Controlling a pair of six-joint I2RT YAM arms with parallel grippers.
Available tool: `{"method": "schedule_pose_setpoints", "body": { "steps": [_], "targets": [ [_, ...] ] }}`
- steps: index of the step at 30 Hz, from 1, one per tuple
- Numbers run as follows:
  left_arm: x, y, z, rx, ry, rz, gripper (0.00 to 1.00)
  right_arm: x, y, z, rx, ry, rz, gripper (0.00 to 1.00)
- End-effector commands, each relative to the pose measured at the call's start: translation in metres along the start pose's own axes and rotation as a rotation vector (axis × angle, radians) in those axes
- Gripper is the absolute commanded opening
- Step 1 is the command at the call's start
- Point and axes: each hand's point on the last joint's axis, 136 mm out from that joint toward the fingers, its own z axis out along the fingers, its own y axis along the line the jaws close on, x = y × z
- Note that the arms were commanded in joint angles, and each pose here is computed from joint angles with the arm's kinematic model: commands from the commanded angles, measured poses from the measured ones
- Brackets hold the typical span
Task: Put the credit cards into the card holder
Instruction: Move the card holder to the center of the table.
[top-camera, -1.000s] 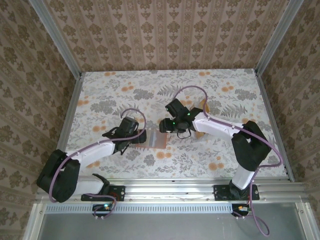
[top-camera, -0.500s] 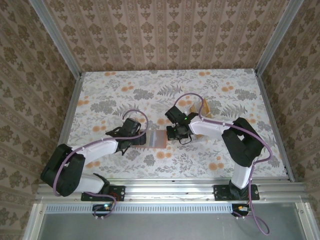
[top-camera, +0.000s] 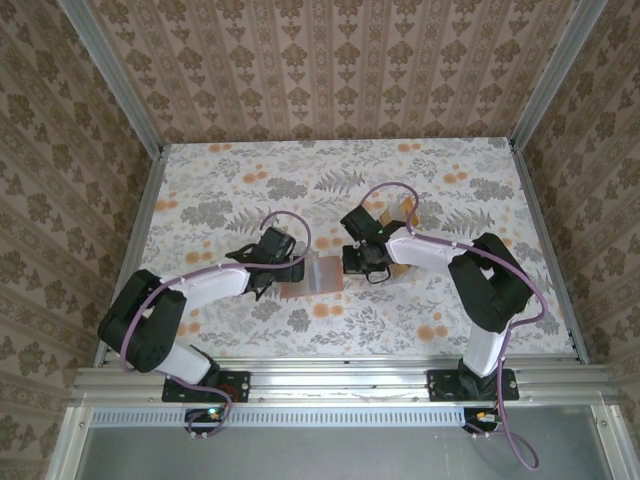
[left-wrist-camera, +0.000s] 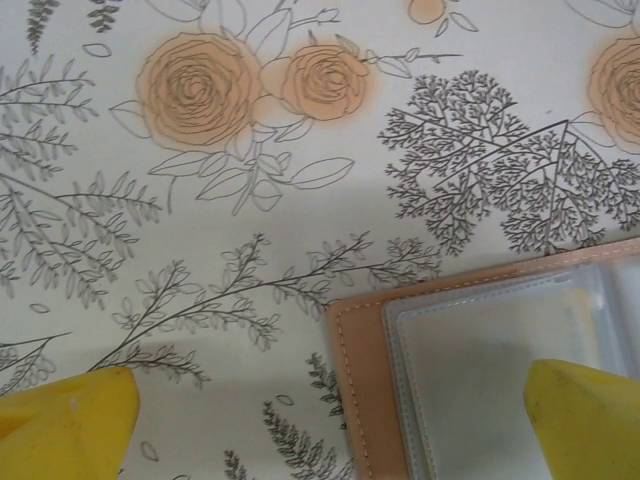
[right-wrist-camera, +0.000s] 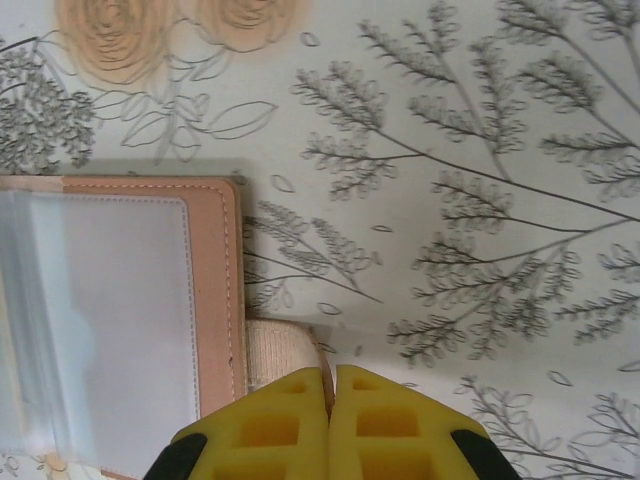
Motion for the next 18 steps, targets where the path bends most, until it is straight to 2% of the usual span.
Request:
{"method": "schedule_pose_setpoints", "body": {
  "steps": [1,18],
  "targets": [
    [-0.002,-0.006,0.001,0.005,-0.003,0.028,1.0,-0.005,-0.008,-0.01,0.025,-0.04,-0.001,0.0],
    [0.033,0.008,0.004,-0.04,0.035,0.011,1.0,-0.003,-0.009,-0.011,0.016,-0.039,0.009,0.01]
  ]
}}
